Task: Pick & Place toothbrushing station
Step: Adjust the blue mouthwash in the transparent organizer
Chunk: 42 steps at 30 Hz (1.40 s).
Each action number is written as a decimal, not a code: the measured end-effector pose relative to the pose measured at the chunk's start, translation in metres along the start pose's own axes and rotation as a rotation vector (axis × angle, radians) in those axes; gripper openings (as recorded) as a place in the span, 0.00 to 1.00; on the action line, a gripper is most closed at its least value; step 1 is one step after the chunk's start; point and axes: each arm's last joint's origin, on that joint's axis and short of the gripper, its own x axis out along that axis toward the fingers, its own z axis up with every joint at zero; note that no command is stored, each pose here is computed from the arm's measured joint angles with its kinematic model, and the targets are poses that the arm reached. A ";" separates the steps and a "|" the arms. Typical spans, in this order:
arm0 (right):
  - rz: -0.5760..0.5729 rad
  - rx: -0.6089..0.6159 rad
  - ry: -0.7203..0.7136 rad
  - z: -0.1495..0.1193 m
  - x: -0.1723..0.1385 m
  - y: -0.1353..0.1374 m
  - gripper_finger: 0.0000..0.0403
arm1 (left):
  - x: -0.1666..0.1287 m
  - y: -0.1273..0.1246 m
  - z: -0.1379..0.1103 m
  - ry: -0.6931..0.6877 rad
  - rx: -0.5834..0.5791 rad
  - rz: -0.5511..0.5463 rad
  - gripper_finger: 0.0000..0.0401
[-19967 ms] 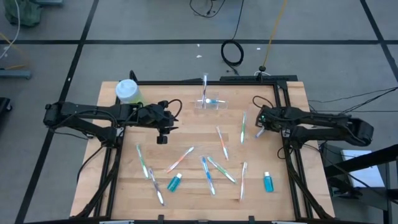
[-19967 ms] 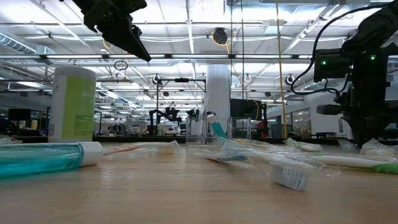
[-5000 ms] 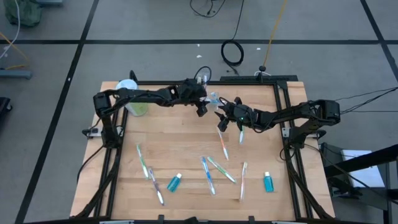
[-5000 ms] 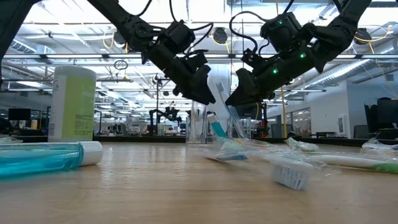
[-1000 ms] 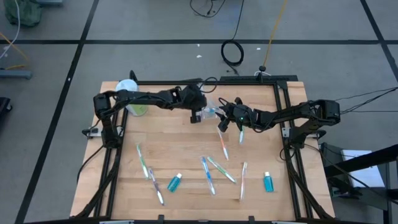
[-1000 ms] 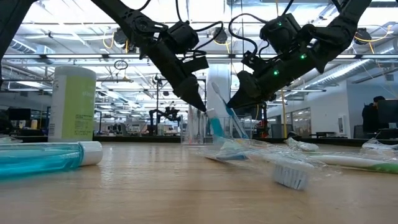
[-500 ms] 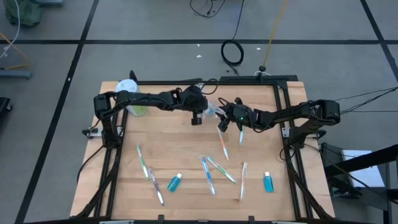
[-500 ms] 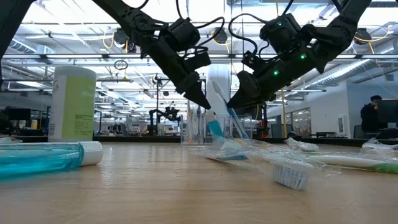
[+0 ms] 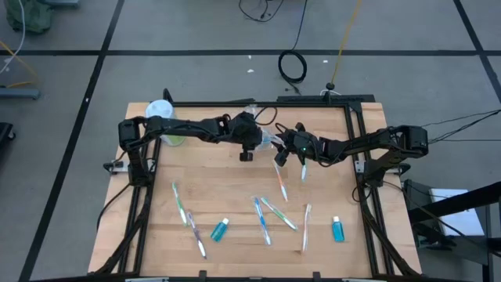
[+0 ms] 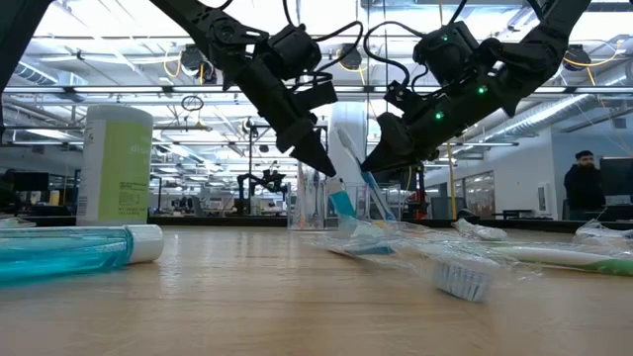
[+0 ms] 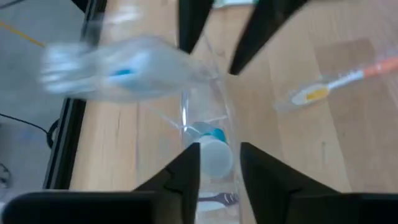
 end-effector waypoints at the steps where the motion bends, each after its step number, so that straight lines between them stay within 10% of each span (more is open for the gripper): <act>1: 0.000 0.000 0.001 0.000 0.000 0.000 0.39 | 0.000 -0.001 0.000 0.010 0.007 0.006 0.34; 15: 0.000 0.000 0.000 0.000 0.000 0.000 0.39 | 0.000 0.007 -0.004 0.024 -0.054 0.037 0.39; 29: 0.000 0.001 -0.001 0.000 0.000 0.000 0.39 | 0.006 0.002 0.006 -0.079 -0.490 0.036 0.38; 42: 0.000 0.001 -0.001 0.000 0.000 0.000 0.39 | 0.016 -0.004 -0.001 -0.014 -0.564 0.110 0.38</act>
